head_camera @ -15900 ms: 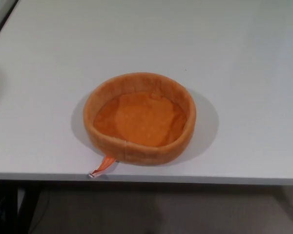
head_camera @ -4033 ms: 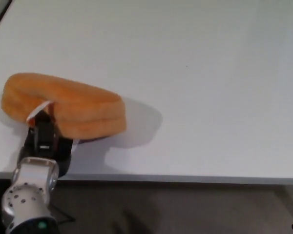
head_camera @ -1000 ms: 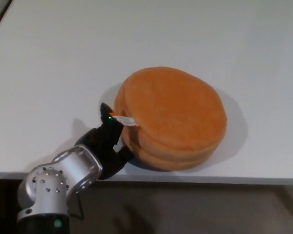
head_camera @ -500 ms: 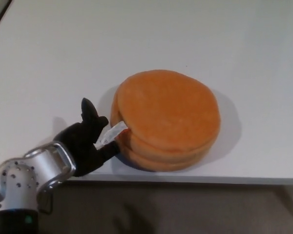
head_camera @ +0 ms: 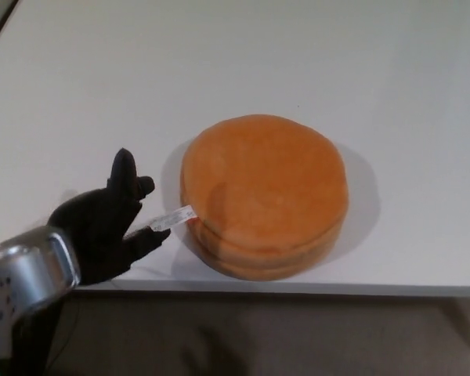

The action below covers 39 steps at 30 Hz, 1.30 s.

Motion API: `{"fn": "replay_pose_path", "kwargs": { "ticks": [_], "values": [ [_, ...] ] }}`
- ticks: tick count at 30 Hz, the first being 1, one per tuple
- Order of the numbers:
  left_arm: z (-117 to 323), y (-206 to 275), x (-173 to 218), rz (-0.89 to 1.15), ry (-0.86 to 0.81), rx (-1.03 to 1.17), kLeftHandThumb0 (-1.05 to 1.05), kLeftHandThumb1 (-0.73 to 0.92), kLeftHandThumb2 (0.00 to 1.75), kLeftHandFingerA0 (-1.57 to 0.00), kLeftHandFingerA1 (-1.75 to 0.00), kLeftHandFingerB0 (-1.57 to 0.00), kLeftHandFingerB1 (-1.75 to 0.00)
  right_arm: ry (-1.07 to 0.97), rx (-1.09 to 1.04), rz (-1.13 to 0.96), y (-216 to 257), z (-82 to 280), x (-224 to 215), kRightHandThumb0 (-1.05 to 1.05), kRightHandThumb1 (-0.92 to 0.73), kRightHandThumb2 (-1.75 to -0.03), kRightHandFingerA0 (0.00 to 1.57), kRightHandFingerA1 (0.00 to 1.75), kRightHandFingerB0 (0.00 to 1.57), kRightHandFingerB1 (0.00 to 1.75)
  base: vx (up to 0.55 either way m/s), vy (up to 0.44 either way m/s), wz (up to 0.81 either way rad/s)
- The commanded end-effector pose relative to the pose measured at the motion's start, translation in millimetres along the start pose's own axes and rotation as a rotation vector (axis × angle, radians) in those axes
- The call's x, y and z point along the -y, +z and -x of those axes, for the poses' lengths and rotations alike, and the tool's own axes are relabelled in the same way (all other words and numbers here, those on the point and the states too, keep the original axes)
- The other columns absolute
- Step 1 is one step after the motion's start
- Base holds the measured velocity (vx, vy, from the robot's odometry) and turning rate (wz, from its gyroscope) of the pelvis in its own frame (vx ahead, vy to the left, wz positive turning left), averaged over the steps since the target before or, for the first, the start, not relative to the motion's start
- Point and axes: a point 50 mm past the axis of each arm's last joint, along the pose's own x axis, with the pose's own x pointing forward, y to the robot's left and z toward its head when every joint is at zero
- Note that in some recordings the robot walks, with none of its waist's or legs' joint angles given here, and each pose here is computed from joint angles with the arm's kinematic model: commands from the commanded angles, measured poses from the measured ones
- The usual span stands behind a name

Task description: A soft plate is kept in the center of the table close to the robot and the robot uses its left hand to pick up the plate, turns it upside down and places it back on the table

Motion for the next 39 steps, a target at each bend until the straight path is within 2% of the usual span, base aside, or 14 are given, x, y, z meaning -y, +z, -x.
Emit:
{"fn": "replay_pose_path", "kwargs": {
  "ticks": [1,2,3,11,14,15,17,18,22,23,24,25,26,39],
  "values": [
    [19.5,-2.3,-7.2,-0.169,0.001,0.132,-1.04,0.77,1.18,0.0,-0.06,0.0,0.0,-0.009,-0.016,-0.005,-3.6,4.3,1.3,-0.81,-0.73,-1.08,0.45,0.57,0.23,0.48,0.0,0.0,0.0],
    [24.3,-3.3,-9.0,-0.209,0.011,0.163,-1.04,0.77,1.18,0.0,-0.06,0.0,0.0,-0.01,-0.015,0.003,-3.5,4.6,1.3,-0.81,-0.73,-1.08,0.45,0.57,0.23,0.48,0.0,0.0,0.0],
    [30.1,-4.0,-10.4,-0.22,0.015,0.194,-1.04,0.77,1.17,0.0,-0.04,0.0,0.0,-0.009,-0.017,0.002,-3.8,4.5,0.7,-0.79,-0.89,-0.67,0.5,0.45,0.29,0.34,0.0,0.0,0.0],
    [62.5,-9.6,-18.3,-0.378,0.08,0.371,-1.03,0.79,1.18,-0.04,-0.06,-0.09,-0.04,-0.006,-0.019,-0.006,-5.0,5.5,0.2,-0.79,-0.88,-0.67,0.49,0.45,0.28,0.35,0.0,0.0,0.0],
    [78.2,-17.2,-21.4,-0.447,0.143,0.46,-0.9,0.67,1.13,-0.01,-0.17,-0.09,-0.18,-0.002,-0.023,0.004,-5.3,5.7,0.6,-0.79,-0.89,-0.67,0.48,0.45,0.27,0.34,0.0,0.0,0.0],
    [82.5,-20.2,-22.0,-0.462,0.159,0.478,-0.95,0.9,0.67,0.0,-0.29,-0.05,-0.26,-0.001,-0.024,-0.002,-5.7,6.3,0.2,-0.79,-0.89,-0.67,0.48,0.44,0.28,0.34,0.0,0.0,0.0],
    [88.5,-24.4,-23.9,-0.489,0.17,0.499,-0.96,0.9,0.67,-0.01,-0.3,-0.06,-0.26,-0.001,-0.022,-0.009,-6.2,6.1,-0.3,-0.79,-0.89,-0.67,0.48,0.45,0.28,0.35,0.0,0.0,0.0],
    [93.8,-29.5,-26.0,-0.511,0.179,0.517,-0.83,0.63,1.11,0.0,-0.25,-0.08,-0.25,-0.002,-0.024,-0.013,-6.1,5.8,0.0,-0.79,-0.88,-0.67,0.48,0.45,0.28,0.35,0.0,0.0,0.0],
    [102.1,-44.5,-33.0,-0.517,0.178,0.543,-0.89,0.68,1.12,0.0,-0.2,-0.16,-0.21,-0.006,-0.025,-0.009,-5.7,6.0,-0.1,-0.79,-0.88,-0.67,0.49,0.45,0.28,0.35,0.0,0.0,0.0],
    [103.5,-49.1,-35.9,-0.51,0.178,0.545,-0.92,0.88,0.66,-0.03,-0.3,-0.05,-0.26,-0.008,-0.024,-0.005,-5.6,6.0,-0.1,-0.8,-0.88,-0.67,0.48,0.44,0.28,0.35,0.0,0.0,0.0],
    [104.5,-52.5,-38.2,-0.503,0.177,0.545,-0.92,0.88,0.66,-0.03,-0.3,-0.05,-0.26,-0.008,-0.025,-0.003,-5.7,6.0,-0.1,-0.8,-0.88,-0.67,0.48,0.44,0.28,0.35,0.0,0.0,0.0],
    [104.9,-55.7,-40.5,-0.497,0.179,0.548,-0.92,0.88,0.66,-0.03,-0.3,-0.06,-0.25,-0.011,-0.026,-0.007,-5.9,5.9,0.0,-0.8,-0.88,-0.67,0.47,0.44,0.28,0.34,0.0,0.0,0.0],
    [106.1,-61.6,-43.2,-0.485,0.19,0.552,-0.91,0.66,1.1,-0.06,-0.31,-0.11,-0.24,-0.013,-0.024,-0.009,-5.8,6.0,0.2,-0.79,-0.88,-0.67,0.46,0.45,0.27,0.35,0.0,0.0,0.0],
    [118.2,-117.0,-70.0,-0.382,0.241,0.518,-0.94,0.66,1.11,-0.09,-0.35,-0.04,-0.19,-0.029,-0.012,-0.008,-5.1,6.6,-0.5,-0.77,-0.9,-0.67,0.45,0.46,0.27,0.36,0.0,0.0,0.0]
  ]
}}
